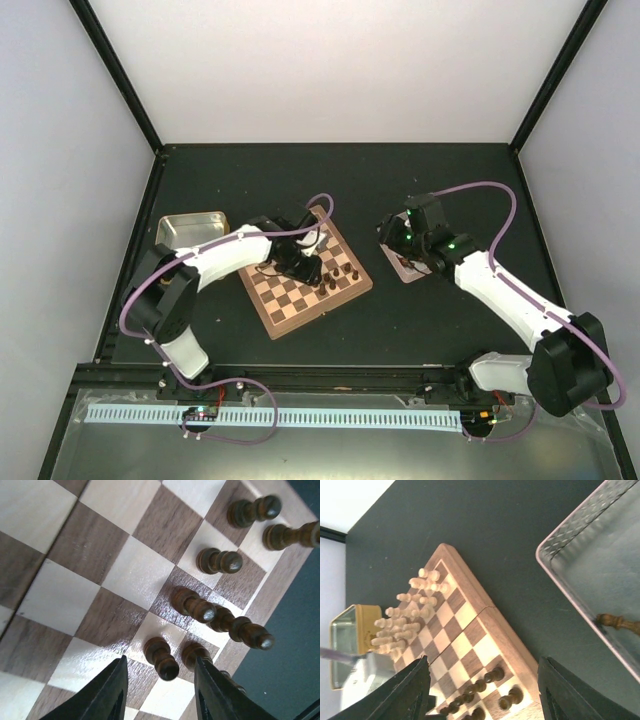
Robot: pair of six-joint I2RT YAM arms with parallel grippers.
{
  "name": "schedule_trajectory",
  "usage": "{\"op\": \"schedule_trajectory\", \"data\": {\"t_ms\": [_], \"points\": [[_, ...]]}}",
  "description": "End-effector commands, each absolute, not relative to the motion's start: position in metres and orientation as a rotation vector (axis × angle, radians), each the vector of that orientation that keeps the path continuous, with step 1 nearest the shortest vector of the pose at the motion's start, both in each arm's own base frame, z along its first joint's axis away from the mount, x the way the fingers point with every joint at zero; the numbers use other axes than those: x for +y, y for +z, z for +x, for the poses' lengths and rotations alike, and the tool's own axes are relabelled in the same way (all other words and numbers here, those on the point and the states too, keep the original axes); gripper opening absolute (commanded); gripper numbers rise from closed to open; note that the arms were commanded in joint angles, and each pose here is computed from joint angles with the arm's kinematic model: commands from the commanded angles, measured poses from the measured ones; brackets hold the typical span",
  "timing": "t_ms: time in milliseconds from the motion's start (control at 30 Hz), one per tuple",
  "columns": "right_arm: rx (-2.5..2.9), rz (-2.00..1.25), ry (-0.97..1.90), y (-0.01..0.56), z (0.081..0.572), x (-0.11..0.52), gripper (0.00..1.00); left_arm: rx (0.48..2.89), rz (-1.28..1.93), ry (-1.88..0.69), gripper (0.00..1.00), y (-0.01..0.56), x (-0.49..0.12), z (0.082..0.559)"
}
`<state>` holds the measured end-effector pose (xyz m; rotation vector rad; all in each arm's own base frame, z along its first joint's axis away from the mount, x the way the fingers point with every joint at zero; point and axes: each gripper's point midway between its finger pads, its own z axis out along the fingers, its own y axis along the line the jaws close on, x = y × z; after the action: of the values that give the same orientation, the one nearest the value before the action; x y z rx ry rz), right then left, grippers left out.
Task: Set up the chess pieces on the board
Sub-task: Place the chess piece on the chessboard, then adjust the storage box at the center of the board.
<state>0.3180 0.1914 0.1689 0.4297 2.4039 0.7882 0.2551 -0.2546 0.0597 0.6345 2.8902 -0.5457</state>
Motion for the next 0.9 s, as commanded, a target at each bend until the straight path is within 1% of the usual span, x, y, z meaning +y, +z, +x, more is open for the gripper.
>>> {"op": "schedule_trajectory", "data": {"t_ms": [0, 167, 233, 367, 500, 533, 600, 633, 767, 867], "points": [[2.386, 0.379, 0.59, 0.171, 0.326, 0.167, 0.6, 2.786, 0.561, -0.556, 0.4, 0.097, -0.251, 0.272], [2.54, 0.293, 0.223, 0.127, 0.325, 0.132, 0.59, 2.678, 0.45, -0.557, 0.43, 0.13, -0.235, 0.283], [2.613, 0.239, 0.122, 0.106, 0.324, 0.127, 0.56, 2.621, 0.406, -0.568, 0.44, 0.146, -0.227, 0.286], [2.702, 0.195, -0.033, 0.08, 0.324, 0.117, 0.41, 2.54, 0.358, -0.591, 0.46, 0.165, -0.217, 0.289], [2.741, 0.19, -0.115, 0.066, 0.326, 0.113, 0.27, 2.523, 0.351, -0.6, 0.47, 0.168, -0.212, 0.288], [2.751, 0.193, -0.142, 0.063, 0.326, 0.111, 0.25, 2.526, 0.352, -0.601, 0.47, 0.167, -0.211, 0.288], [2.759, 0.18, -0.15, 0.061, 0.328, 0.112, 0.24, 2.533, 0.355, -0.605, 0.47, 0.163, -0.209, 0.287], [2.761, 0.16, -0.125, 0.061, 0.33, 0.116, 0.26, 2.535, 0.356, -0.609, 0.47, 0.162, -0.209, 0.286], [2.745, 0.074, -0.03, 0.071, 0.341, 0.133, 0.39, 2.531, 0.351, -0.617, 0.46, 0.162, -0.206, 0.286], [2.713, 0.069, -0.003, 0.081, 0.356, 0.141, 0.43, 2.516, 0.348, -0.627, 0.47, 0.167, -0.204, 0.287]]}}
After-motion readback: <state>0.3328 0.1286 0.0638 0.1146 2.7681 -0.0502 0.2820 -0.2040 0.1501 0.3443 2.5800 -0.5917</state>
